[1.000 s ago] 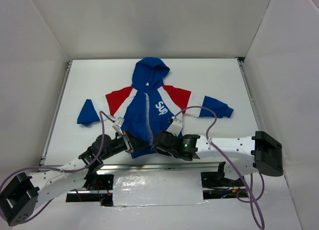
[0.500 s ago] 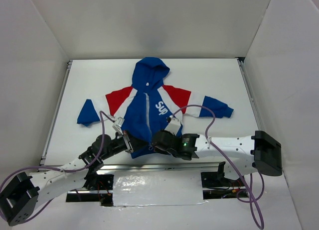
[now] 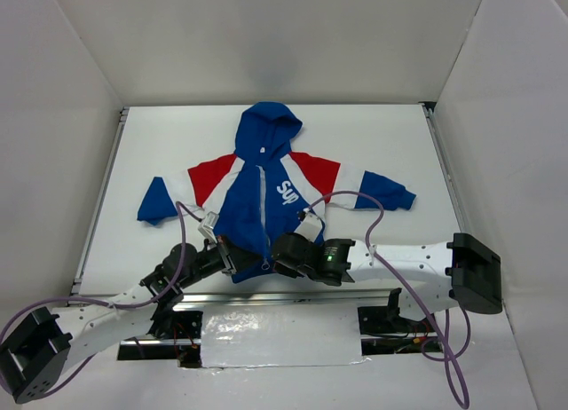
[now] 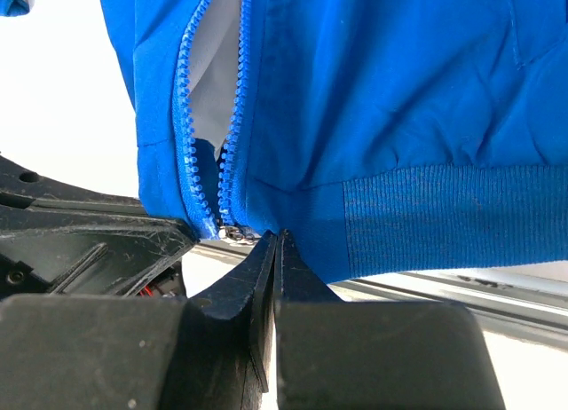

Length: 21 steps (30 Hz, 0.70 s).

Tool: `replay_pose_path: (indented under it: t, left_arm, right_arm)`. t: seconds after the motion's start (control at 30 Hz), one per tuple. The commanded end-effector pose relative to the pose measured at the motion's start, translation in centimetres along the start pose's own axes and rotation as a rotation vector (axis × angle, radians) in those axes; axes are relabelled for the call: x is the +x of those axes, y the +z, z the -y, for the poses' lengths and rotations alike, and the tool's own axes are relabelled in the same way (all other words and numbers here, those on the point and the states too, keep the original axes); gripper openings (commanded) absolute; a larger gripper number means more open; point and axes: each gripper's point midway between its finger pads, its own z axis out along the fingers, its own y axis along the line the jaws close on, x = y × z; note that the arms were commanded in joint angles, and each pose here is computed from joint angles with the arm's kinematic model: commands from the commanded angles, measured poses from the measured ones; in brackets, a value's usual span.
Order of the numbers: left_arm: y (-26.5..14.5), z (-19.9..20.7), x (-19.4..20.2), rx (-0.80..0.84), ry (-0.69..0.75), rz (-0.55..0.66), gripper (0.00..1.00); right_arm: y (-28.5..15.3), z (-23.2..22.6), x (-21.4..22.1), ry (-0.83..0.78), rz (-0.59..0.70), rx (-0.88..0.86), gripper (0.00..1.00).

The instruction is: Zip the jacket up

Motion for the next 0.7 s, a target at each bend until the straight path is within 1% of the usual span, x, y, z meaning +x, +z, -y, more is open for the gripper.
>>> replay_pose_path:
  t: [0.0,0.47,0.67]
  left_arm:
    - [0.15,2.13,-1.32,0.073,0.018,0.052,0.0]
    - [0.18,2.34,-1.84,0.079,0.039,0.081,0.0]
    - [0.13,2.49,-1.75,0.085,0.051,0.078,0.0]
  right_arm:
    - [-0.18,-1.69,-0.07,0.07,-0.007,-0.057,0.0]
    - [-0.14,-0.95,0.45,0.101,-0.025,-0.055,0.0]
    - [-0.42,-0.94,-0.03,0.116,-0.008,-0.062,0.0]
